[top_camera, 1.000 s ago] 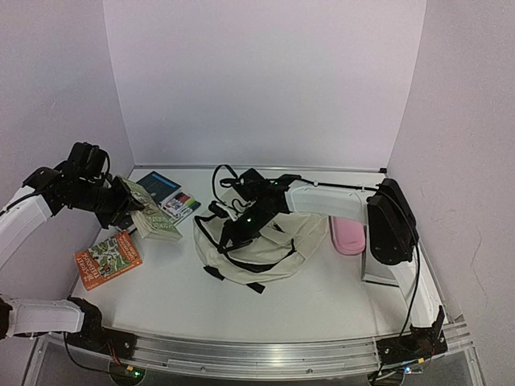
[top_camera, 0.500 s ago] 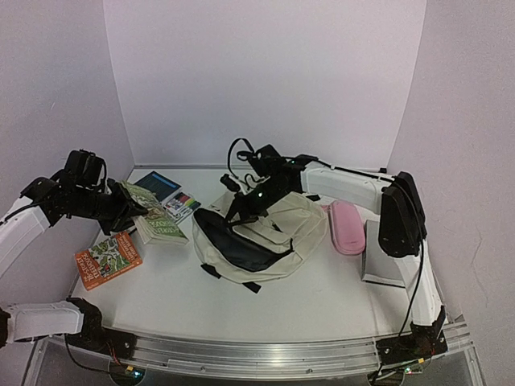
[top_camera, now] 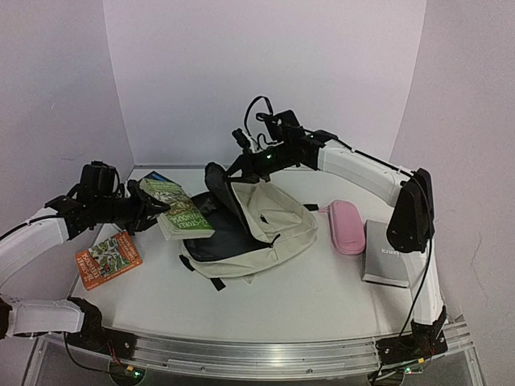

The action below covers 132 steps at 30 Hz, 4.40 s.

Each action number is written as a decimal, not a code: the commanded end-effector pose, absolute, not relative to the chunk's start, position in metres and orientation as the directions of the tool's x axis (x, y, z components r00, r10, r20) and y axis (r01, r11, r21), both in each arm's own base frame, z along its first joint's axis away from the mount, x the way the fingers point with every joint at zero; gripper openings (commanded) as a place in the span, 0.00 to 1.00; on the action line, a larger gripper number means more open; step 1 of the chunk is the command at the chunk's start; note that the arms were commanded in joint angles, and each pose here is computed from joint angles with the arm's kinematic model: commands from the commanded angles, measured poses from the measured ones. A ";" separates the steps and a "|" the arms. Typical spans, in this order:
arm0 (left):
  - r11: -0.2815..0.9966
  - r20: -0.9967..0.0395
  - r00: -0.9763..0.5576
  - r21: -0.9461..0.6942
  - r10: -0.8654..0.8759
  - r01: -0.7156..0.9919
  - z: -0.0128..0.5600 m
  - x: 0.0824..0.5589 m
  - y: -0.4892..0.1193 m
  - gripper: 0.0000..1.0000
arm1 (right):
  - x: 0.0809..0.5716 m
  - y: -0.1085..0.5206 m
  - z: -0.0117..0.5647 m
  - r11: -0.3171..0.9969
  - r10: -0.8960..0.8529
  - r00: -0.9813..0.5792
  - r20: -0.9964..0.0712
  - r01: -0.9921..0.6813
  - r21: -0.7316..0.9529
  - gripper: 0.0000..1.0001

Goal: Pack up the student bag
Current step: Adjust the student bag at the center of the board, then place the book in the student bag.

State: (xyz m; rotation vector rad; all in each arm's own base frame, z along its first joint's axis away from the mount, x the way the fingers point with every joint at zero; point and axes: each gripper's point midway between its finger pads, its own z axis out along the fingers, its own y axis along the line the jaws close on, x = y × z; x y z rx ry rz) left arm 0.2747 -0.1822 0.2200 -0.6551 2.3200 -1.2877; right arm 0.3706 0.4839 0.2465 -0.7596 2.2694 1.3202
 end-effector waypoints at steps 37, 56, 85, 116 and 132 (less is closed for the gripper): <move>0.419 -0.264 -0.923 -0.899 -0.281 0.129 0.233 0.303 -0.266 0.00 | 0.359 0.491 0.348 0.101 -0.145 -0.656 -0.741 -0.754 0.649 0.00; 0.333 -0.155 -0.982 -0.937 -0.113 0.109 0.219 0.281 -0.293 0.00 | 0.369 0.485 0.350 0.135 -0.227 -0.582 -0.781 -0.813 0.566 0.00; 0.496 -0.026 -0.854 -0.824 -0.519 -0.276 0.082 0.360 -0.259 0.00 | 0.364 0.456 0.345 0.184 -0.265 -0.579 -0.771 -0.816 0.548 0.00; 0.077 -0.086 -0.982 -0.994 -0.170 0.074 0.145 0.390 -0.398 0.00 | 0.332 0.512 0.351 0.088 -0.296 -0.391 -0.871 -0.920 0.383 0.00; 0.389 0.105 -0.941 -0.892 -0.321 -0.232 0.045 0.394 -0.367 0.57 | 0.407 0.413 0.297 0.418 -0.234 -0.691 -0.684 -0.707 0.571 0.00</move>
